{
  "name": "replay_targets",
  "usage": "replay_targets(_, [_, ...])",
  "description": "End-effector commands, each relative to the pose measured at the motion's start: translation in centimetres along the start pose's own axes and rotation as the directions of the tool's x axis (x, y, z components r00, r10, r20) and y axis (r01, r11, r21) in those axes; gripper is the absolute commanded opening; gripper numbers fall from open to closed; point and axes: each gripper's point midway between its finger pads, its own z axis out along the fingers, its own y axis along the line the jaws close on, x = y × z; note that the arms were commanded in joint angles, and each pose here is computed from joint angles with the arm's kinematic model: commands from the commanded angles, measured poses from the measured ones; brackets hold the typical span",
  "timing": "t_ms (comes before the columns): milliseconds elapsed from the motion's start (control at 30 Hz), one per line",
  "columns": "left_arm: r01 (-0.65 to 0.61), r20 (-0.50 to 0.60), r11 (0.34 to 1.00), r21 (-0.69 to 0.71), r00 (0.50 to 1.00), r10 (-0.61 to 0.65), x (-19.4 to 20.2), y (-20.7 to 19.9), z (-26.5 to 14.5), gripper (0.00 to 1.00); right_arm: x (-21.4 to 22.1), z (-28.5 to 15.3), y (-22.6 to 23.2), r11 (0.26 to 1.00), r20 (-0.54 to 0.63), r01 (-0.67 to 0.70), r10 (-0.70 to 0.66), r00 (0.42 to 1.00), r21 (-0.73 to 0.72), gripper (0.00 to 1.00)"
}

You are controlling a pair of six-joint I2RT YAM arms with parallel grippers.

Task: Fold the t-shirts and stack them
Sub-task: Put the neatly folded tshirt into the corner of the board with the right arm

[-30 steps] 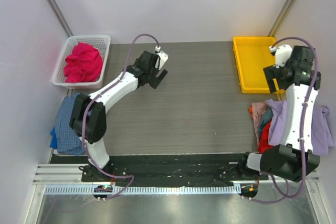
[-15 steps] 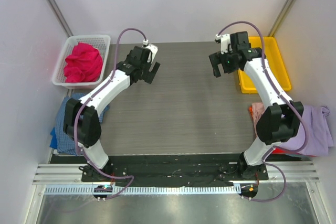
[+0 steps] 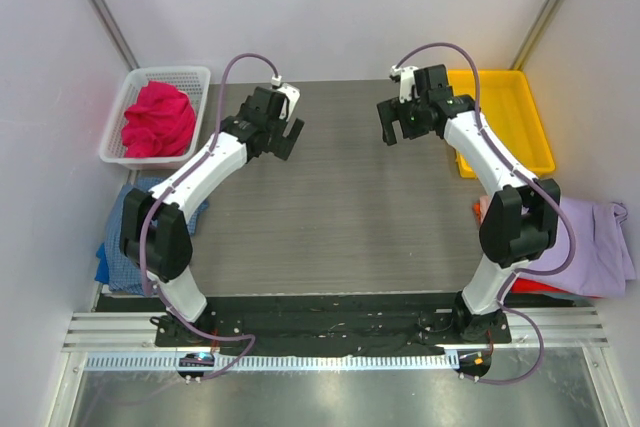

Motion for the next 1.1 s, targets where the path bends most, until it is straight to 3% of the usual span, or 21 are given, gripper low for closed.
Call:
replay_targets(0, [0.049,0.08,0.999,0.015,0.996,-0.05,-2.4,0.4,-1.8,1.0,-1.4,-0.9,0.6,1.0,0.086,-0.003,0.004,0.996,-0.008,1.0])
replay_targets(533, [0.17,0.168,0.986,0.0,0.972,-0.167,-3.2,0.9,-3.1,1.0,-1.3,-1.1,1.2,0.999,0.105,0.006,-0.003,0.994,-0.033,1.0])
replay_targets(1067, [0.182,0.223,0.983,-0.029,0.96,-0.172,-3.9,2.2,-4.7,1.0,-2.0,-1.9,1.2,1.0,0.139,0.005,-0.002,0.99,-0.025,1.0])
